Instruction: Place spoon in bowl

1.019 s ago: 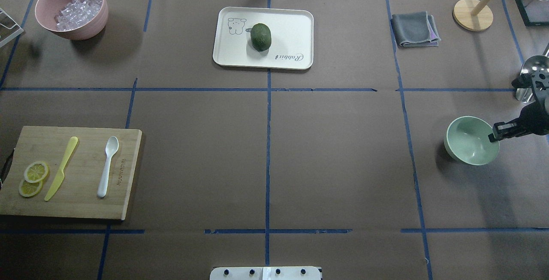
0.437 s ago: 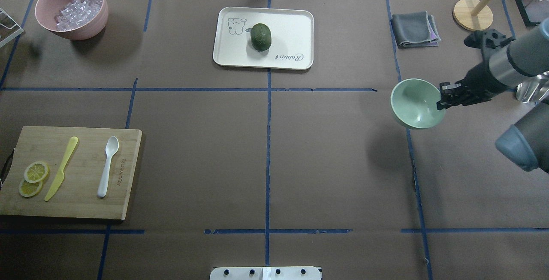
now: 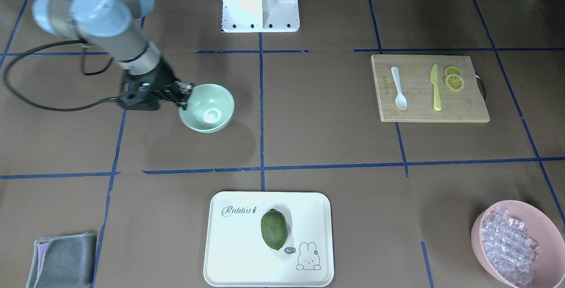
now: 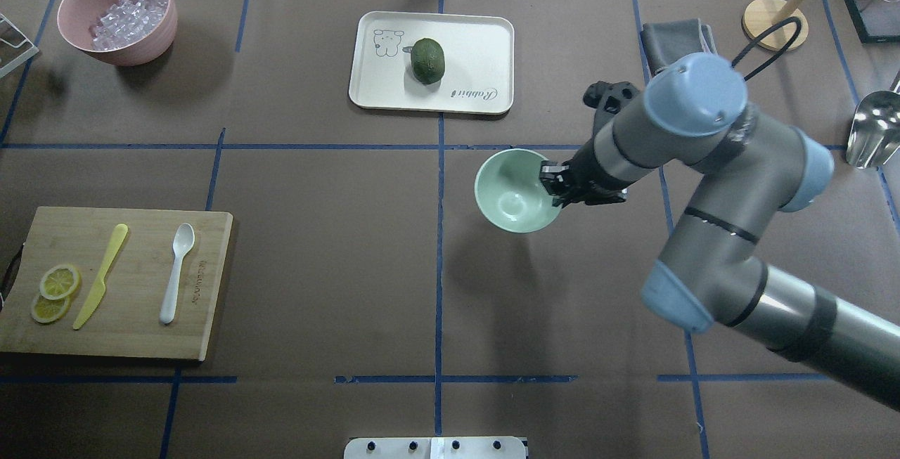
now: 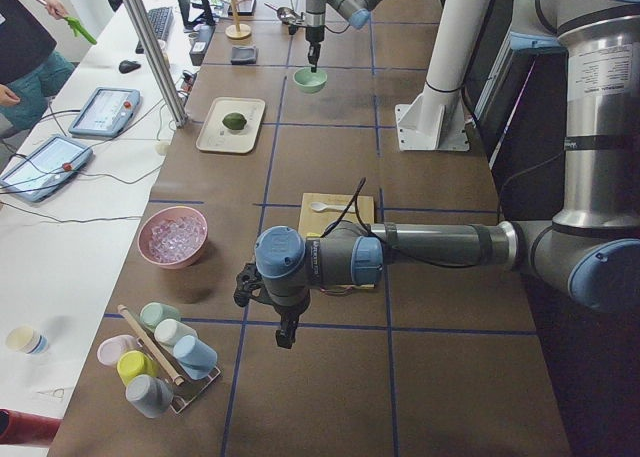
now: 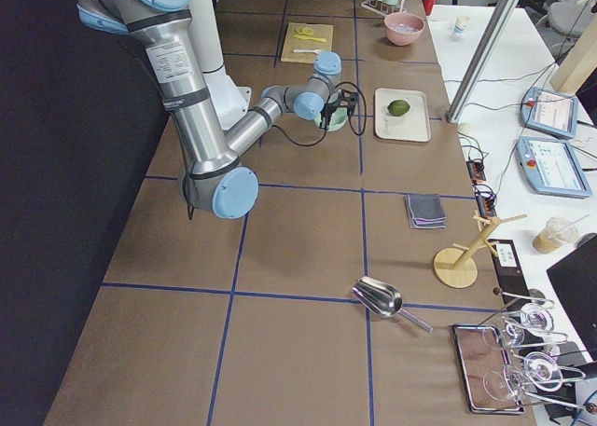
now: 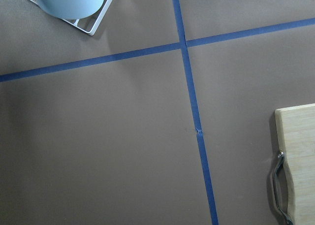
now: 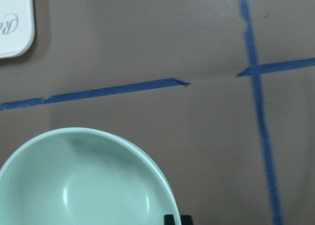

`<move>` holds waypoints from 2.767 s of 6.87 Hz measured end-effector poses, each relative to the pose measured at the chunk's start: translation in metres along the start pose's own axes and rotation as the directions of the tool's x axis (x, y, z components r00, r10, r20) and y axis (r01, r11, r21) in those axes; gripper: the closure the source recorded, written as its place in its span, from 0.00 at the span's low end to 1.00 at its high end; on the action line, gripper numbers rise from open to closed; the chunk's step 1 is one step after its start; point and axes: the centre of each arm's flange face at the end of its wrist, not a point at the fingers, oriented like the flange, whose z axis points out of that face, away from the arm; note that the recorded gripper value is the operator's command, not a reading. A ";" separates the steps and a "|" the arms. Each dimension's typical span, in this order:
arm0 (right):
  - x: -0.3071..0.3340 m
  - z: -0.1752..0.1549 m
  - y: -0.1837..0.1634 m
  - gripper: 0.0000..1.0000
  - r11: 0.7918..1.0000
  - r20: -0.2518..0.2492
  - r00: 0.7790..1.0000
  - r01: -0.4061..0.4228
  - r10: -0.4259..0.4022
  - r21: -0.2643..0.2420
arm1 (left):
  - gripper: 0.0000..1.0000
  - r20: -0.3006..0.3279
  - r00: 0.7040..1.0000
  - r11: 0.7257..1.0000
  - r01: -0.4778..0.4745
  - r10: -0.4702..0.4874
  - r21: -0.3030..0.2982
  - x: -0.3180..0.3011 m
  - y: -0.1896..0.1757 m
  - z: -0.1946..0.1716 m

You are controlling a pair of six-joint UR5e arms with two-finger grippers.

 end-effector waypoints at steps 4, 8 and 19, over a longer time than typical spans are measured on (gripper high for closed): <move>-0.083 0.055 0.072 0.54 0.997 -0.031 0.998 -0.059 0.060 0.044 | 0.00 -0.003 1.000 1.000 0.005 -0.005 -0.005 -0.002 0.001 0.002; -0.083 0.044 0.062 0.00 0.998 -0.021 0.998 -0.051 0.052 0.042 | 0.00 0.005 1.000 1.000 -0.004 0.004 -0.001 -0.002 -0.002 0.002; 0.512 -0.213 -0.159 0.00 0.873 -0.168 0.857 0.479 -0.487 -0.093 | 0.00 0.006 0.997 0.995 -0.071 0.071 0.063 0.049 -0.069 -0.027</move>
